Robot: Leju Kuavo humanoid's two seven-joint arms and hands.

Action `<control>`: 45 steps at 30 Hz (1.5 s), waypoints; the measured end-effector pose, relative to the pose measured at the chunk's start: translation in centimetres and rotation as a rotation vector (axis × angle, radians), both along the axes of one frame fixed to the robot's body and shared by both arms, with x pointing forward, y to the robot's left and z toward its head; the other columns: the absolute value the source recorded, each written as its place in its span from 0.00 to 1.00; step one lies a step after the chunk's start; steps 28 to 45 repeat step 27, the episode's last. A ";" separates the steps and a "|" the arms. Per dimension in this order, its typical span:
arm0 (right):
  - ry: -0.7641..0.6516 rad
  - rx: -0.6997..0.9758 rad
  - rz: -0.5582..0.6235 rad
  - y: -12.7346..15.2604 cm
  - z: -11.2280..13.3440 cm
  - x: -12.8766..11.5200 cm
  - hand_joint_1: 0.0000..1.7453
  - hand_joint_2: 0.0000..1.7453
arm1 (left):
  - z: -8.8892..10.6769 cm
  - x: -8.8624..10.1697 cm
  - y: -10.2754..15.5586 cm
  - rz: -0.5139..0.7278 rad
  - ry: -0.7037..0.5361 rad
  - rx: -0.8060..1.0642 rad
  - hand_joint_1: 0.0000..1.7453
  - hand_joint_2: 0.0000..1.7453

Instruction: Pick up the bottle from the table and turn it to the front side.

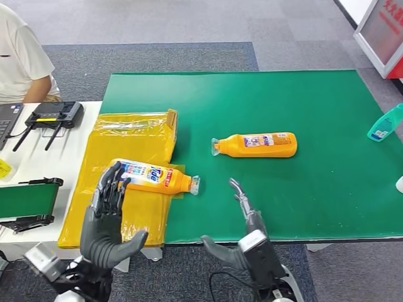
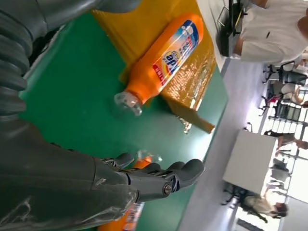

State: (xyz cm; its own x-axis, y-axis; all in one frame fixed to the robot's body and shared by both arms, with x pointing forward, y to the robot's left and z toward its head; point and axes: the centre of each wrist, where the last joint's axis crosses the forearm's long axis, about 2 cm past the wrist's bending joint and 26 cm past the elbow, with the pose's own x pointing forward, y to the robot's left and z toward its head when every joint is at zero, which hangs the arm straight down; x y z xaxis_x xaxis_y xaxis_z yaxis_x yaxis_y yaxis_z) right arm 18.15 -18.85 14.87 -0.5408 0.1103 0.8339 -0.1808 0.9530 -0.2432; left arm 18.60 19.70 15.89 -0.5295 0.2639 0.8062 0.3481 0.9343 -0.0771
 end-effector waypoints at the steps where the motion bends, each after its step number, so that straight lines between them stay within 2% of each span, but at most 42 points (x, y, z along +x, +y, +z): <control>1: 0.048 0.062 0.025 -0.7 -0.3 0.0 0.00 1.00 | -0.2 -0.6 0.3 -0.025 0.013 -0.033 0.00 1.00; 4: 0.141 0.220 0.083 -2.9 -1.1 -0.1 0.00 1.00 | -0.9 -1.9 1.6 -0.053 0.058 -0.073 0.00 1.00; 8: 0.211 0.229 -0.005 -5.5 -1.8 -0.4 0.00 1.00 | -1.8 -3.4 3.0 -0.048 0.132 -0.036 0.00 1.00; 12: 0.236 0.228 -0.062 -6.8 -2.1 -0.6 0.00 1.00 | -2.2 -4.2 3.8 -0.029 0.158 -0.016 0.00 1.00; 19: 0.237 0.270 -0.138 -7.6 -2.2 -1.1 0.00 1.00 | -2.3 -5.2 4.3 0.008 0.167 0.029 0.00 1.00; 24: 0.091 0.319 -0.265 -7.7 -0.5 -1.3 0.00 1.00 | -1.7 -5.5 4.4 0.052 0.150 -0.121 0.00 1.00; 27: 0.059 0.313 -0.315 -7.6 0.3 -1.4 0.00 1.00 | -1.2 -5.5 4.5 0.098 0.120 -0.170 0.00 1.00; 45: 0.059 0.313 -0.315 -7.6 0.3 -1.4 0.00 1.00 | -1.2 -5.5 4.5 0.098 0.120 -0.170 0.00 1.00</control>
